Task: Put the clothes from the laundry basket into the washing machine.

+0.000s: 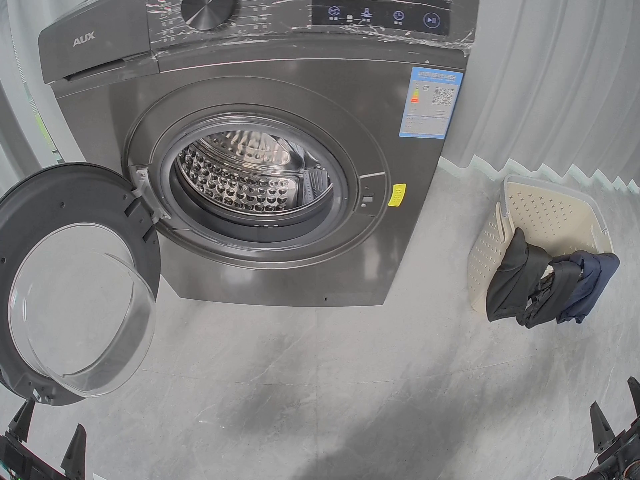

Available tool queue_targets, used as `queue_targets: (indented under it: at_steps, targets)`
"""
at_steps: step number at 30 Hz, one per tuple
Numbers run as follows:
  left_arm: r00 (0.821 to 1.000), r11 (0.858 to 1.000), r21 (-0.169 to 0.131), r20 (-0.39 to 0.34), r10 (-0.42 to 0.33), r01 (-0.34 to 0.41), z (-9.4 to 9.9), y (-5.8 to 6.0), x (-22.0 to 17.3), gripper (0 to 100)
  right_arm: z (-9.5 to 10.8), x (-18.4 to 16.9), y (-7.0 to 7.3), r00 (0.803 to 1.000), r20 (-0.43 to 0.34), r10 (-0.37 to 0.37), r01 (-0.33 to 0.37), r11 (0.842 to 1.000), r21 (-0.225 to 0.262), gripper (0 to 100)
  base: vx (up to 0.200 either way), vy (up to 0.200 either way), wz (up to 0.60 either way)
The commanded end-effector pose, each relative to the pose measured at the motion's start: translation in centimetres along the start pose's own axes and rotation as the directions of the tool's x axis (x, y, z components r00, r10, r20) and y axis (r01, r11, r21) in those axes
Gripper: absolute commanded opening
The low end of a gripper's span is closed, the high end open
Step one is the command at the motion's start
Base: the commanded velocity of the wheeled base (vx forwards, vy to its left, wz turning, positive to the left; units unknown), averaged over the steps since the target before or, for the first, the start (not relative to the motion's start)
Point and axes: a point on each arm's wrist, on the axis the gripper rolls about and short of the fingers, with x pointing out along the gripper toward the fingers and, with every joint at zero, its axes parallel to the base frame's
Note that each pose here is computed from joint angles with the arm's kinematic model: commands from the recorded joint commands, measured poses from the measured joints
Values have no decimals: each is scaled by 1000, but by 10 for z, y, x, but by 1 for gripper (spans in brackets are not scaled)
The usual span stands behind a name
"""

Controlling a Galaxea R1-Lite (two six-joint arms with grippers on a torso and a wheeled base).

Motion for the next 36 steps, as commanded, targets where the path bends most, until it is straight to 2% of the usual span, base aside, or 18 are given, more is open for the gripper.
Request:
queue_targets:
  at_steps: [1,20,36]
  targets:
    - [1000,1000,1,-6,-1,1,-5,0,0,100,-4,0,0,1000,-3,0,0,1000,0,100,0,-200,0]
    - [1000,1000,-5,-6,-1,1,-5,0,0,100,-4,0,0,1000,-3,1,-1,1000,0,100,0,-11,0]
    - [1000,1000,-5,-6,-1,1,-5,0,0,100,-4,0,0,1000,-3,1,-1,1000,0,100,0,-200,0]
